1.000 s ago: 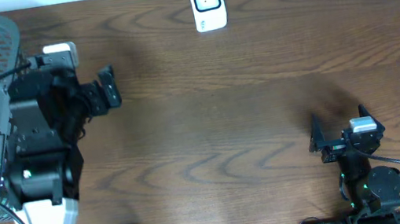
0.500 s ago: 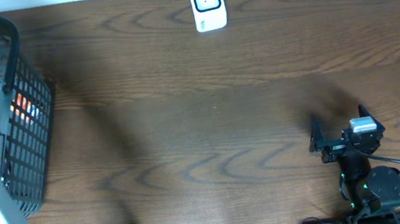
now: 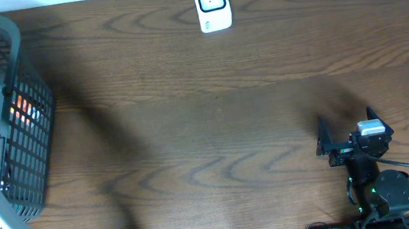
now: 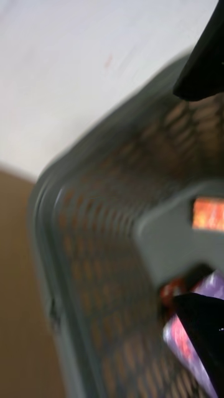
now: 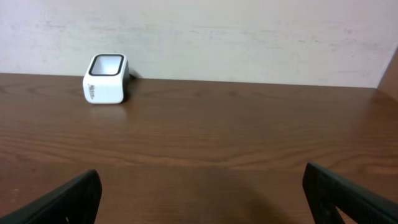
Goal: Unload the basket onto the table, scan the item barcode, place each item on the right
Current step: 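Move the left gripper into the grey basket toward the purple package, then grasp the purple Carefree package with the left gripper and lift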
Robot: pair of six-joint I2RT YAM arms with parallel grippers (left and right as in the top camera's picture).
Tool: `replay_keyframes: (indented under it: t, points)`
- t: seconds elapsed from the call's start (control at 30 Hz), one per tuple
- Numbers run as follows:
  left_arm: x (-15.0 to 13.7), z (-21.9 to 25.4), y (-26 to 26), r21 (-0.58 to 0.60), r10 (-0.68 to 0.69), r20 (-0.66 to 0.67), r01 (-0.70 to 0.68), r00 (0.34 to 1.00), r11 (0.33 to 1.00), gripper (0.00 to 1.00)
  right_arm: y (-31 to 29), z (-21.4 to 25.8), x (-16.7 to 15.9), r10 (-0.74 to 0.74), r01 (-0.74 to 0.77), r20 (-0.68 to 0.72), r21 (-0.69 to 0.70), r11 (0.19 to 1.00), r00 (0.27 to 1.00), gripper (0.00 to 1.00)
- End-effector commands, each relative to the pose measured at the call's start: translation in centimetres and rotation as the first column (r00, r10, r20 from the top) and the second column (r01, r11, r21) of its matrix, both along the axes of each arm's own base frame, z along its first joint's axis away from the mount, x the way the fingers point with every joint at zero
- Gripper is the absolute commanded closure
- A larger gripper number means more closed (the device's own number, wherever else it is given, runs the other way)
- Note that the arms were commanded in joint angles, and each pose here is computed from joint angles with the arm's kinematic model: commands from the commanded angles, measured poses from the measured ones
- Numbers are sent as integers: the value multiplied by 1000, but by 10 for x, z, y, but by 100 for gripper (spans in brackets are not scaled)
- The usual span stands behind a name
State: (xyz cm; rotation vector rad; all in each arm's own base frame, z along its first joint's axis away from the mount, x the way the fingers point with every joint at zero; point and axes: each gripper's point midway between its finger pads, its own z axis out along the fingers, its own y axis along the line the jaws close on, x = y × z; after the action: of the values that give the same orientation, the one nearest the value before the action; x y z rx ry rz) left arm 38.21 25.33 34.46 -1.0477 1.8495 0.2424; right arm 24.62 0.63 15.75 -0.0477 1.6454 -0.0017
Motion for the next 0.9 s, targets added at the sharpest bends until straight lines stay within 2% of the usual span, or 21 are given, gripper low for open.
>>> replay_keyframes:
  t: [0.0,0.2,0.37,0.57,0.87]
  points:
    - [-23,-1,38,97,243,-42,-238,969,966,2,-2,-1,0,-6,6,1,-8,1000,1000,1]
    - [-18,-31,52,75,316,-84,-310,945,948,2,-2,-1,0,-6,6,1,-8,1000,1000,1]
    - [-15,-85,63,60,363,-224,-359,904,931,2,-2,-1,0,-6,6,1,-8,1000,1000,1]
    - [-38,-137,70,57,509,-342,-523,790,850,2,-2,-1,0,-6,6,1,-8,1000,1000,1]
    - [-33,-208,71,57,475,-497,-519,726,853,2,-2,-1,0,-6,6,1,-8,1000,1000,1]
